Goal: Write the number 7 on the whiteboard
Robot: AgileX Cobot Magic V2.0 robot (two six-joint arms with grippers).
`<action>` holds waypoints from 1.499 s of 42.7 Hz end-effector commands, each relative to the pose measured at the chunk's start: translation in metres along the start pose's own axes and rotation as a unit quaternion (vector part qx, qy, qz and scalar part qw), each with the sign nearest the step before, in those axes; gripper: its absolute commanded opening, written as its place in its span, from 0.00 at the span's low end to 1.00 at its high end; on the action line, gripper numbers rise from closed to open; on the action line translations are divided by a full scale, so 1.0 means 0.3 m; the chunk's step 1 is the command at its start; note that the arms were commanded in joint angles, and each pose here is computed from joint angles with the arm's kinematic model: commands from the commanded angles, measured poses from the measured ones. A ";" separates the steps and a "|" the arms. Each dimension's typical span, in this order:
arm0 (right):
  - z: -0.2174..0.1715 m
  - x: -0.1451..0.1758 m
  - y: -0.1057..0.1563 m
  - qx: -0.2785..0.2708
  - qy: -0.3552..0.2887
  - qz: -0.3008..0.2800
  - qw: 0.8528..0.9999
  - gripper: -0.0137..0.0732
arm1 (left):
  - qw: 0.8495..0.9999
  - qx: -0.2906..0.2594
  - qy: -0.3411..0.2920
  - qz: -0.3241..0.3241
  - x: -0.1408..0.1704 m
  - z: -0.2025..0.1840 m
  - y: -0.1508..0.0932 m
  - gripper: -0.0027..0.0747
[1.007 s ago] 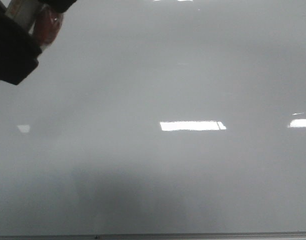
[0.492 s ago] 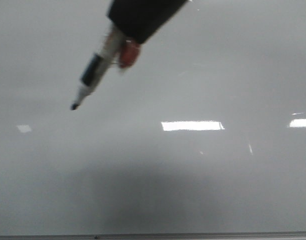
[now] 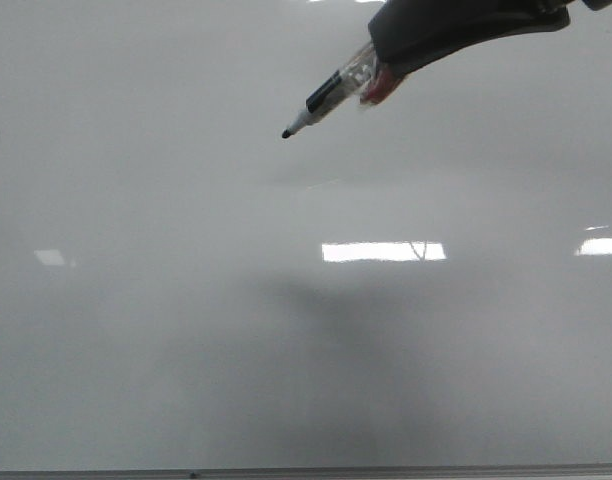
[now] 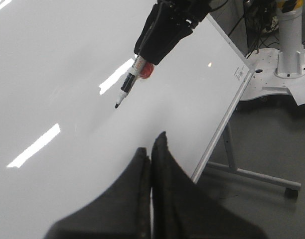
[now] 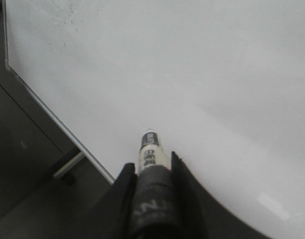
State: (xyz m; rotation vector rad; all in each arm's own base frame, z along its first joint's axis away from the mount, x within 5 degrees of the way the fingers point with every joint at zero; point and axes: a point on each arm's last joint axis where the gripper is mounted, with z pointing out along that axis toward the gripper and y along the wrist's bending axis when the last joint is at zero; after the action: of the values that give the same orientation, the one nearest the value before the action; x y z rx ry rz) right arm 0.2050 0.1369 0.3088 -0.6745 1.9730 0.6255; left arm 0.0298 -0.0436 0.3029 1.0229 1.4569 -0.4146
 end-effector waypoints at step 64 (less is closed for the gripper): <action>0.273 -0.082 -0.214 0.040 0.037 0.016 0.998 0.09 | 0.999 -0.016 -0.045 -0.014 -0.044 -0.009 0.016 0.01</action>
State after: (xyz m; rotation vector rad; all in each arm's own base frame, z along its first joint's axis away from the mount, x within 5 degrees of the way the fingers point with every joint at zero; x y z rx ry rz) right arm 0.3070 0.1495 0.2827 -0.6458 2.1016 0.6017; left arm 0.0296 -0.0435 0.3025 1.0194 1.4595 -0.4188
